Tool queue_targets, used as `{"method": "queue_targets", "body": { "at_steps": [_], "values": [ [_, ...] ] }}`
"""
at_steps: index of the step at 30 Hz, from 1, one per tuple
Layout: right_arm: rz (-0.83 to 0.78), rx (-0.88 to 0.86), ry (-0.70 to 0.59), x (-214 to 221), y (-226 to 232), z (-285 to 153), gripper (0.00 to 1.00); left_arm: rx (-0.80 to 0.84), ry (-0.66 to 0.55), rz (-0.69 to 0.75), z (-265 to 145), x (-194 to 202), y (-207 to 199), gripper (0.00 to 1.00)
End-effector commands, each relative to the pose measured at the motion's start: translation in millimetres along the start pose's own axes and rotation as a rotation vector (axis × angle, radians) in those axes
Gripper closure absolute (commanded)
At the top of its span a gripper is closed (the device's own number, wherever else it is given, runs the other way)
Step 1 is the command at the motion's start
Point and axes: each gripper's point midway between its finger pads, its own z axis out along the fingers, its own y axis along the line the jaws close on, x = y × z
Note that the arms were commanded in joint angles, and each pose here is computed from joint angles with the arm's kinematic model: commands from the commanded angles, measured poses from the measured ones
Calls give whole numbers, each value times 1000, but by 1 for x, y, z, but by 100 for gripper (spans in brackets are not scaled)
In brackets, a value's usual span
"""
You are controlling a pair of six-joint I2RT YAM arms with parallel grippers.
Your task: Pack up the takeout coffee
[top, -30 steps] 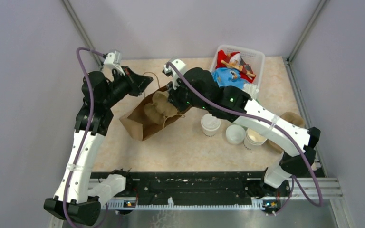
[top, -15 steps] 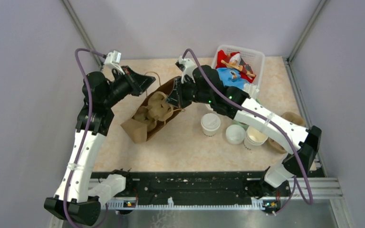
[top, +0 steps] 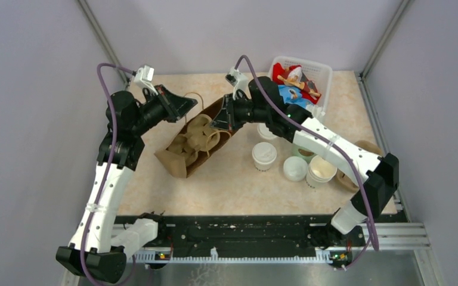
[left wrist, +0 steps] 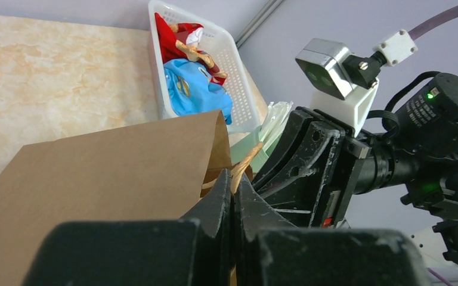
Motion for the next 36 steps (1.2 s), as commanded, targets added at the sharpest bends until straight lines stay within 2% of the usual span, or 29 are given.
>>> {"method": "queue_targets", "body": {
  "at_steps": [1,7,16,23,27,36],
  "values": [
    [-40,-77,-26,-10,5,2,100,22,-41,-18,2,-10,-5,100],
    [-62,-148,5,-2,4,0,100,87,-10,-66,8,-6,-13,100],
    [-113,-174,-3,11,0,-5,100,295,-27,94,-14,9,-44,100],
    [-131,-167,12,21,-6,-7,100,281,-32,151,-27,22,-40,100],
    [-74,-174,-2,23,-12,-12,100,280,-37,157,-29,27,-38,100],
    [-105,-126,-10,11,-19,-19,100,246,-37,118,-25,20,-36,100]
  ]
}}
